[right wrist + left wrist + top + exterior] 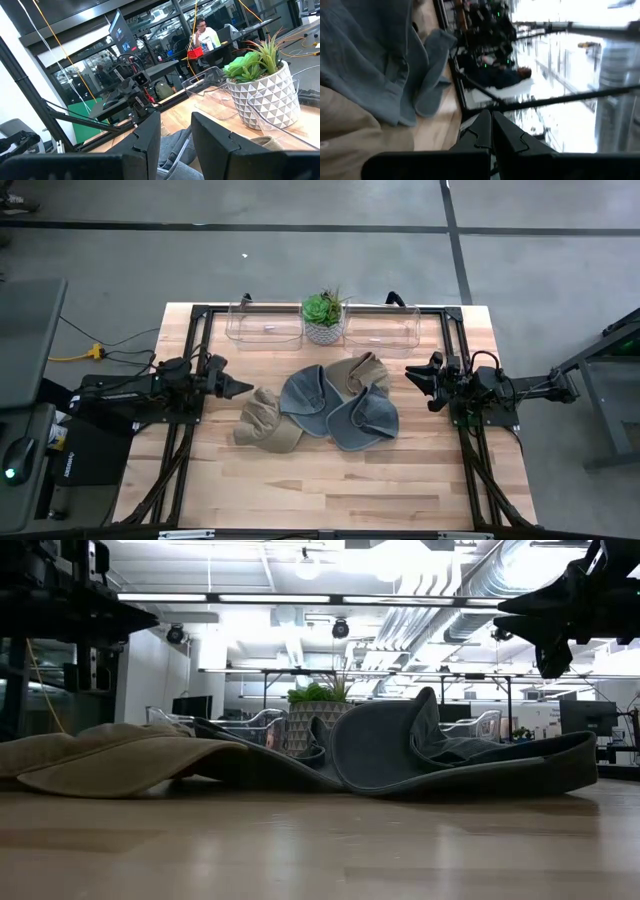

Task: Pick & Place hat
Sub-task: Put the left light brown cap into the right transparent bin

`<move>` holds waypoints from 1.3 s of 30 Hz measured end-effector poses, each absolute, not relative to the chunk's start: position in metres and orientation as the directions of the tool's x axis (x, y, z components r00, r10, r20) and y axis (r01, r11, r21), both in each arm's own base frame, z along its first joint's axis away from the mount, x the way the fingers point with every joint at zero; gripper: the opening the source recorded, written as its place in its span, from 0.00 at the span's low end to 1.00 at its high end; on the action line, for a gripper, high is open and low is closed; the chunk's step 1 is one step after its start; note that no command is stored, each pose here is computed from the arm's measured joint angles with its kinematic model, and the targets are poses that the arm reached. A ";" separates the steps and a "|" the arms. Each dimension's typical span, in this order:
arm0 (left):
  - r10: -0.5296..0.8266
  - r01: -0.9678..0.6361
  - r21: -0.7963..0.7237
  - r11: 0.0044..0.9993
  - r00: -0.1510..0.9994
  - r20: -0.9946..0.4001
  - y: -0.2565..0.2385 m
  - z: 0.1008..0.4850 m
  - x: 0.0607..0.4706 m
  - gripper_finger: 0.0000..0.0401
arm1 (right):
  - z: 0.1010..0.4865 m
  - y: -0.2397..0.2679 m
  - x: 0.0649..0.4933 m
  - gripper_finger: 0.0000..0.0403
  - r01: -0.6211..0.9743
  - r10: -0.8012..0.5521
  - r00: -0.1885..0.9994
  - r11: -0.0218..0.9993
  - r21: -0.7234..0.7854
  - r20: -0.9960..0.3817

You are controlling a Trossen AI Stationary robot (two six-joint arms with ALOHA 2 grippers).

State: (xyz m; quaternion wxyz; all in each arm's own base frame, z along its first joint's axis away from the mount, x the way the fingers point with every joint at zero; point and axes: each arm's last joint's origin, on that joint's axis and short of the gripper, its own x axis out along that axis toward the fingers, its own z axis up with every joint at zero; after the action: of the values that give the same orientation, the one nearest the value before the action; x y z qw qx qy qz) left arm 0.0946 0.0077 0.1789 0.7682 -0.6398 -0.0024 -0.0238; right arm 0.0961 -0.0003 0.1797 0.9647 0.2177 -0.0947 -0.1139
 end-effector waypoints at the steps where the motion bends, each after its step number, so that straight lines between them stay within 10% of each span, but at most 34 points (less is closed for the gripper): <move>1: -0.024 0.038 -0.983 0.178 0.999 0.034 0.008 0.179 0.095 0.00 | 0.180 0.000 0.096 0.26 0.179 -0.261 0.956 0.879 0.442 0.133; 26: -0.058 0.035 -0.984 0.172 0.998 0.026 0.006 0.194 0.090 0.42 | 0.180 0.000 0.096 0.26 0.178 -0.261 0.956 0.879 0.442 0.133; 39: 0.125 -0.461 -0.870 0.174 0.887 -0.445 0.007 0.239 0.053 0.42 | 0.180 0.000 0.096 0.26 0.178 -0.261 0.956 0.879 0.441 0.133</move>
State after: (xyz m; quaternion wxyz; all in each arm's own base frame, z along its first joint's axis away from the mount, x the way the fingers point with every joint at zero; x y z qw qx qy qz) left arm 0.0534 0.0072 0.2391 0.7539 -0.6124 0.1373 0.1942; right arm 0.0961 -0.0003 0.1797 0.9647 0.2176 -0.0946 -0.1138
